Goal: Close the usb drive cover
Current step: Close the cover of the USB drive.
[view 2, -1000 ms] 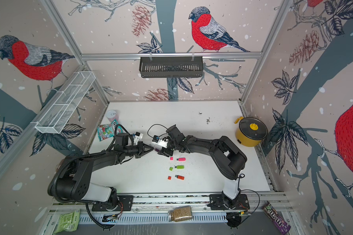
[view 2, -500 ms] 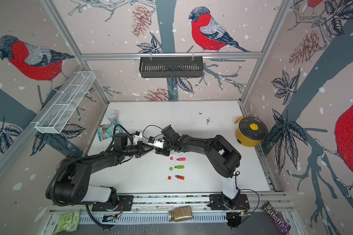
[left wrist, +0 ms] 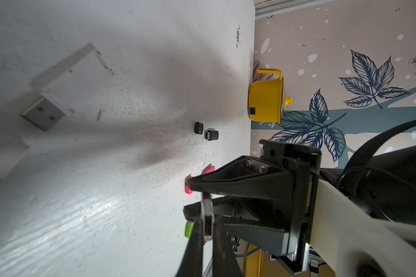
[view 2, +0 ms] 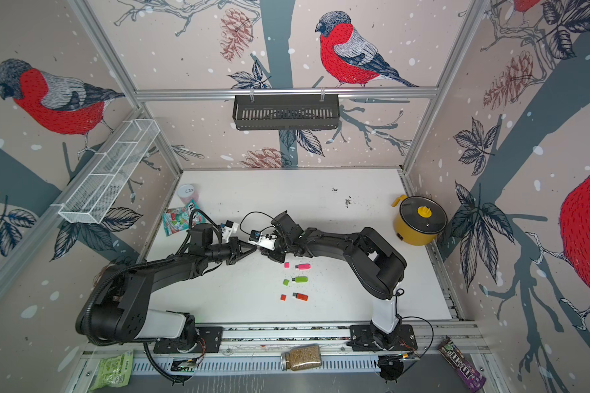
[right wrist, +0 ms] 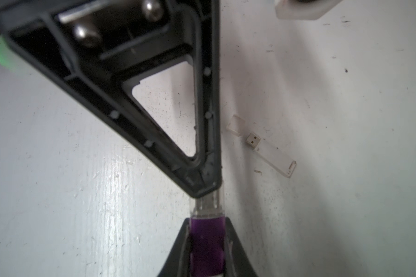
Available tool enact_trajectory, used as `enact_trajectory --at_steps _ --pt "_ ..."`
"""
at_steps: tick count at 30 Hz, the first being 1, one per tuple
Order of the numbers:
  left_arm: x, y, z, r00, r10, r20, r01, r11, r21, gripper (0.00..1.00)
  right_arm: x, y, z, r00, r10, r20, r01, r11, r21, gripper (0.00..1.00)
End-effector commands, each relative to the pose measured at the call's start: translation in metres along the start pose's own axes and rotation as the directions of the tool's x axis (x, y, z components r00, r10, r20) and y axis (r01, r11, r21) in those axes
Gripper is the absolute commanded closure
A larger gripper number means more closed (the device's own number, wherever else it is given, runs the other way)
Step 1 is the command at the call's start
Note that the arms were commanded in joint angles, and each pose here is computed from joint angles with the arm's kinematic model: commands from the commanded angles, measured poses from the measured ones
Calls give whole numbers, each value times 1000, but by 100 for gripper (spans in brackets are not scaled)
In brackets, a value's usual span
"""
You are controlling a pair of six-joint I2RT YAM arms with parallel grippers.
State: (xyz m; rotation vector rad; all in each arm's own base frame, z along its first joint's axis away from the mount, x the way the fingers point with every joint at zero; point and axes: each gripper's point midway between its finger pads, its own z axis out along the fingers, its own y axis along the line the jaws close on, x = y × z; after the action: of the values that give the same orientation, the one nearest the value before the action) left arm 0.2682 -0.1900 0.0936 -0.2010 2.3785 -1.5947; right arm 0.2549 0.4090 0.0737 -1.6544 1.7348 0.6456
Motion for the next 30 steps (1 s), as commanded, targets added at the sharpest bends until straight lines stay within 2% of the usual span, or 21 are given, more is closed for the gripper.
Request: enact_trajectory --at_steps 1,8,13,17,20,22,23,27,30 --pt "5 -1 1 1000 -7 -18 7 1000 17 100 -31 -8 -7 994 -33 108 29 999 39 82" --pt "9 1 7 999 -19 -36 20 1000 16 100 -43 -13 -9 989 -52 136 45 998 53 84" --pt "2 -7 5 1000 14 -23 -14 1000 15 100 -14 -15 -6 998 -24 57 21 998 51 83" --pt "-5 -12 3 999 40 -6 -40 999 4 100 7 -18 -13 999 9 33 -11 998 63 82" --pt "-10 -18 0 998 58 7 -58 998 25 92 21 -21 -17 1000 12 -12 -11 997 73 82" --pt "-13 -24 -2 997 76 15 -76 997 29 78 31 -27 -20 998 -4 -60 10 995 97 82" --pt "-14 -26 -4 996 84 21 -84 996 29 74 35 -30 -22 997 -9 -77 18 994 108 82" --pt "-15 -37 -11 991 126 36 -126 992 18 61 47 -54 -35 992 8 -125 13 987 161 80" --pt "-15 -40 -16 987 153 51 -153 988 -6 57 61 -73 -44 984 13 -180 25 978 207 80"
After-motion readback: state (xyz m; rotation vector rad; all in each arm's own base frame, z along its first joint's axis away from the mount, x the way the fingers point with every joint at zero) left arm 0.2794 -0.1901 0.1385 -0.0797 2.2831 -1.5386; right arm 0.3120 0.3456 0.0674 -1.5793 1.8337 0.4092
